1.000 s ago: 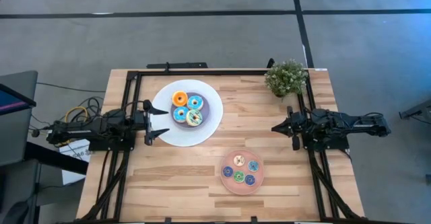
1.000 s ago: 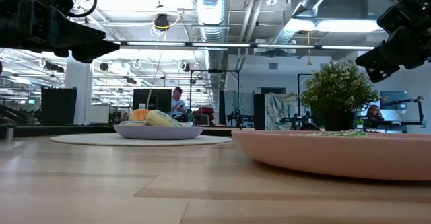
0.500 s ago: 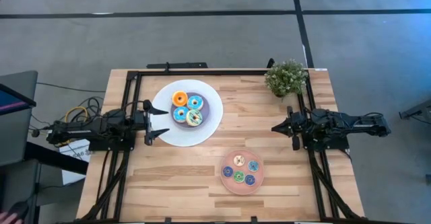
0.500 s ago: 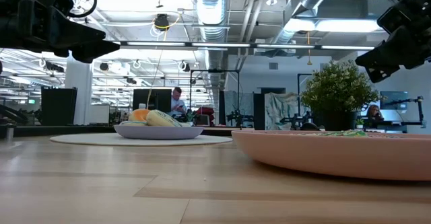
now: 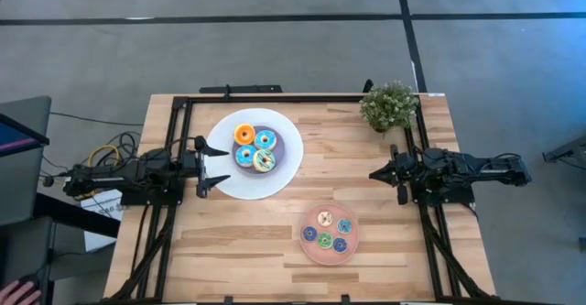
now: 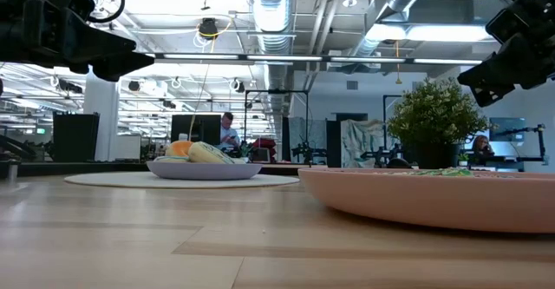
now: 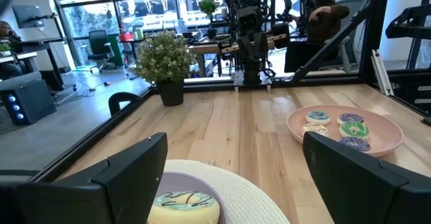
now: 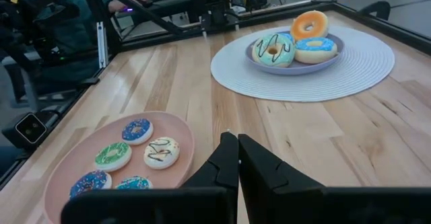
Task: Pick & Place donuts
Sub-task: Return to Home Position
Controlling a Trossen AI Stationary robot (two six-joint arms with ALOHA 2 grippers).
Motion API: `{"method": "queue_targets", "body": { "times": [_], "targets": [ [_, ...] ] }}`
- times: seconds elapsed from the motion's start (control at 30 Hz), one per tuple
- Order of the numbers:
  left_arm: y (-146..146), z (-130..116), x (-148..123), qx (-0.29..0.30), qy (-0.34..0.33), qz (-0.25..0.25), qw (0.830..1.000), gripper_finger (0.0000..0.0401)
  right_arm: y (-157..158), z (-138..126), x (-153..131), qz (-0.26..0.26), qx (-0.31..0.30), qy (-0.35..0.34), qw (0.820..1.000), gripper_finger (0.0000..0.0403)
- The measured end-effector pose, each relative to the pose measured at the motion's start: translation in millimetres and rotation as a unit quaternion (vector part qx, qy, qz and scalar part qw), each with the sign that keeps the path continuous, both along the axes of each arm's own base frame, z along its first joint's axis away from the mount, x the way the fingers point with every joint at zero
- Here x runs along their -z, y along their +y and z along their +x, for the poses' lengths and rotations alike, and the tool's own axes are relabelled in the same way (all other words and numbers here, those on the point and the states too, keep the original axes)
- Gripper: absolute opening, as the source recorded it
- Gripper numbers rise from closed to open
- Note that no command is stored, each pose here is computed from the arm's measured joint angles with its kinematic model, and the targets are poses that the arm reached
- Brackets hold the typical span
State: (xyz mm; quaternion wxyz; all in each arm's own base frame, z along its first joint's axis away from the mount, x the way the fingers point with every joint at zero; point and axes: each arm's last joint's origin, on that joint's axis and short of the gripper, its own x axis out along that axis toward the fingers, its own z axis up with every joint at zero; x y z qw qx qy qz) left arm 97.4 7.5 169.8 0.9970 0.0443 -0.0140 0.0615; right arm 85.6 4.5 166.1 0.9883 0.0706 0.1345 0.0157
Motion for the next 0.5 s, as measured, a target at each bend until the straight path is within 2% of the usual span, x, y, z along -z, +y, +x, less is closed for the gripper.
{"method": "queue_targets", "body": {
  "times": [0.5],
  "targets": [
    [0.0,0.0,0.0,0.0,0.0,-0.002,1.0,0.034,0.0,0.0,0.0,0.0,0.0,0.0,1.0,0.0001]
  ]
}}
